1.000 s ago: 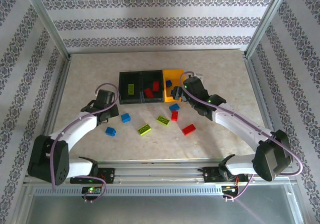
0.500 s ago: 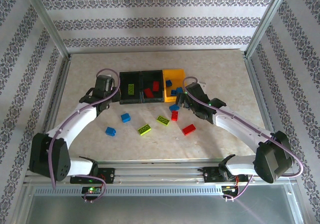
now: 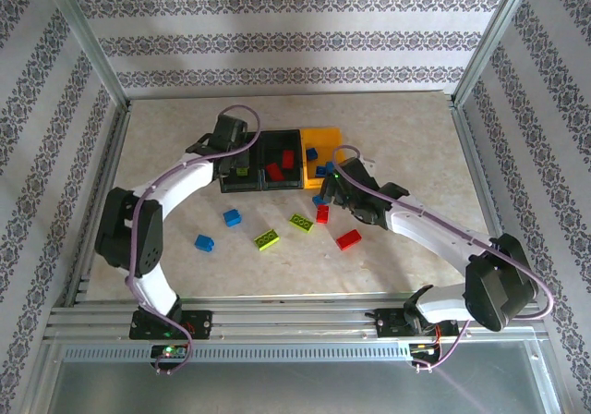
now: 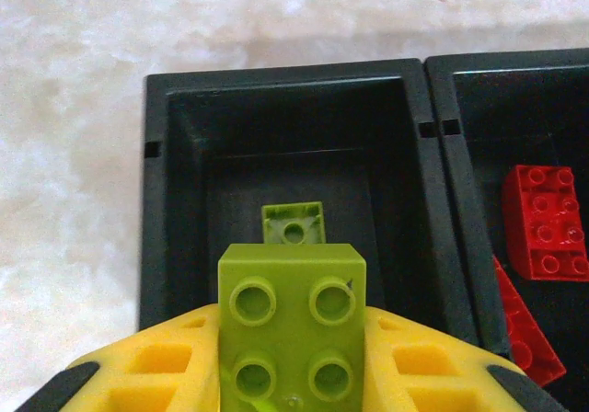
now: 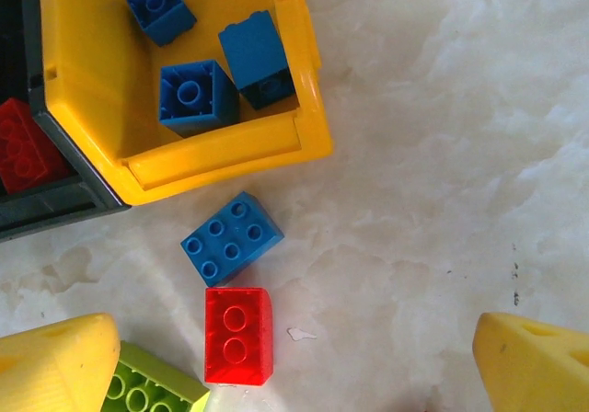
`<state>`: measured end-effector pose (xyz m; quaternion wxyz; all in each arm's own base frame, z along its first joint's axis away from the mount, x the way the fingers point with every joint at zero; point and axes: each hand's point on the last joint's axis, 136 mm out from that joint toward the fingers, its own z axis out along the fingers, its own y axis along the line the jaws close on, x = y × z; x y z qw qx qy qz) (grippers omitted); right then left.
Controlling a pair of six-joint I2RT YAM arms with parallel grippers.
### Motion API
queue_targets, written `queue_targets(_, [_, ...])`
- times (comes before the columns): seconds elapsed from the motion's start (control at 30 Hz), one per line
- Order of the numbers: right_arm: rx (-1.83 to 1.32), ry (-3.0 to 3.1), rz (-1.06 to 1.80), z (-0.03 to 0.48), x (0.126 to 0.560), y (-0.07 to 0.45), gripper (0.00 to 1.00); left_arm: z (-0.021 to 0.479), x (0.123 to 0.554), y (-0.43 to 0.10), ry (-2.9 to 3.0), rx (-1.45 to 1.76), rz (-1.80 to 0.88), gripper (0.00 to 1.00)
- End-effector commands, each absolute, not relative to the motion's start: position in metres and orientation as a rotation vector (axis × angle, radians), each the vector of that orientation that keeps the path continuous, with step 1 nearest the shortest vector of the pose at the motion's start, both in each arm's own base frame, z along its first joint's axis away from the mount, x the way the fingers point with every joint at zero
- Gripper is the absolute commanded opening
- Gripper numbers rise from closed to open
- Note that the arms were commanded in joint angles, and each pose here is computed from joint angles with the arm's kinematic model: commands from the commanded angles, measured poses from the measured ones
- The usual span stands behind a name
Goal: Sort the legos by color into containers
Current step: Place the lego in the container.
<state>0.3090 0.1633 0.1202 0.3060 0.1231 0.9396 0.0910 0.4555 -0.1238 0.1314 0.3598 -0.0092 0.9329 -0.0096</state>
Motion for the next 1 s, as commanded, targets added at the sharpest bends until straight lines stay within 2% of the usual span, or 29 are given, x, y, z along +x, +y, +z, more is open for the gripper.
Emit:
queue_targets(0.0, [0.343,2.54,0.225,0.104,0.301,0.167,0.98,0.128,0.462,-0.136,2.428,0.047,0.021,0.24])
queue_targets(0.43, [0.29,2.63,0.189,0.074,0.297,0.196,0.98,0.092,0.473,-0.149,2.508,0.012,0.03,0.28])
queue_targets(0.73, [0.268,2.644,0.16,0.065,0.298,0.207,0.98,0.1,0.468,-0.147,2.486,-0.03,0.009,0.45])
queue_targets(0.97, [0.282,2.643,0.157,0.063,0.299,0.211,0.98,0.117,0.461,-0.141,2.451,-0.054,0.009,0.49])
